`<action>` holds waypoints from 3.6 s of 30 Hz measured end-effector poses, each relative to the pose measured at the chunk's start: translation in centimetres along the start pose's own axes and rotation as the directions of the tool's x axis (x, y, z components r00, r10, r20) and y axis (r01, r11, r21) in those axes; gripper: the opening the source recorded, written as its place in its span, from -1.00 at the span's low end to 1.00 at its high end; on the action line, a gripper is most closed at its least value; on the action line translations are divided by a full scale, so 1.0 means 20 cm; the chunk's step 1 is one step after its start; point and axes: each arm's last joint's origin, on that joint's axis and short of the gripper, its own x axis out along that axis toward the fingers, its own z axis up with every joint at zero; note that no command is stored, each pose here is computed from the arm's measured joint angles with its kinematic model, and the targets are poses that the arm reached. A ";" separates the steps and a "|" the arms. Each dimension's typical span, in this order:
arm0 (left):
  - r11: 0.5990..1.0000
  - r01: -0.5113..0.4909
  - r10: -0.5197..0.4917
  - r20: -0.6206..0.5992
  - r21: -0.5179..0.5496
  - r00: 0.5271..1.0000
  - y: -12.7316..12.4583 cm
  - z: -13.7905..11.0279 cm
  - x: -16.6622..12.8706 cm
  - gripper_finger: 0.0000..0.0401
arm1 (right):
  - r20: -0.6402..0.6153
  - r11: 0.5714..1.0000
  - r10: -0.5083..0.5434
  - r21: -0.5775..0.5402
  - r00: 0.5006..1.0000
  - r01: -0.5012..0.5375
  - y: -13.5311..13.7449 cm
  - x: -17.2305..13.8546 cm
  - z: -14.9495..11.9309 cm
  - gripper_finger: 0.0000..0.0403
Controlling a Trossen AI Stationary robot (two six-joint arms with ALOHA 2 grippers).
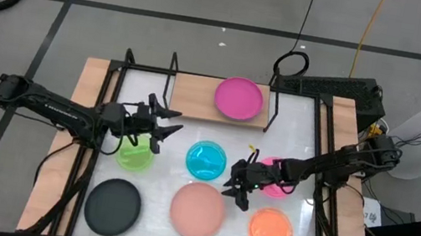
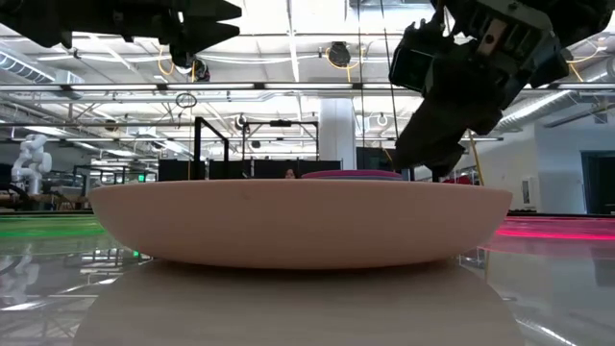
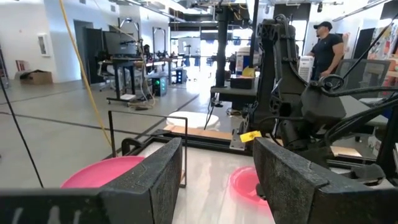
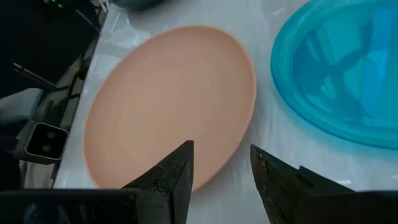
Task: Place and stack plates onto a shelf
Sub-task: Stack the large light orange plate on top of the large pink plate on the shelf, then stack the large black plate on top of the large light orange plate on the shelf
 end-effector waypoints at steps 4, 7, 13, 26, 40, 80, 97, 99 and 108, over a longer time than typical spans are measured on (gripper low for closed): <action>1.000 0.000 0.000 0.000 0.000 1.000 0.00 0.00 0.00 0.01 | -0.002 1.000 -0.001 0.001 1.000 0.001 0.00 0.00 0.00 -0.31; 1.000 0.000 0.000 0.000 0.000 1.000 0.00 0.00 0.00 0.01 | -0.026 1.000 -0.009 0.022 1.000 0.009 -0.01 0.02 -0.02 -0.31; 1.000 0.000 0.000 -0.009 0.001 1.000 0.00 0.00 0.00 0.01 | -0.105 0.999 0.003 0.045 0.994 0.002 -0.04 0.12 -0.07 -0.31; 1.000 0.000 0.000 -0.050 0.005 0.999 0.00 -0.03 0.00 0.01 | -0.158 0.998 0.033 0.049 0.987 -0.026 -0.03 0.25 -0.03 -0.31; 1.000 0.000 0.000 -0.051 0.006 0.999 0.00 -0.03 0.00 0.01 | -0.151 1.000 0.012 0.003 0.988 -0.012 -0.07 0.25 -0.01 -0.73; 1.000 -0.018 0.017 -0.030 -0.026 0.999 0.00 -0.02 0.00 0.01 | 0.577 0.736 -0.625 0.214 0.525 0.642 -0.68 -0.86 0.65 -1.00; 1.000 -0.018 0.017 -0.036 -0.023 0.999 0.00 -0.02 0.00 0.01 | 0.388 0.629 -0.765 0.283 0.514 0.724 -0.99 -0.72 0.57 -0.93; 1.000 -0.018 0.017 -0.036 -0.023 0.999 0.00 -0.02 0.00 0.01 | 0.376 0.596 -0.790 0.287 0.484 0.750 -1.00 -0.72 0.56 -0.91; 0.999 -0.018 0.017 -0.036 -0.027 0.999 0.00 -0.02 0.00 0.01 | 0.390 0.571 -0.799 0.256 0.457 0.780 -0.98 -0.75 0.57 -0.77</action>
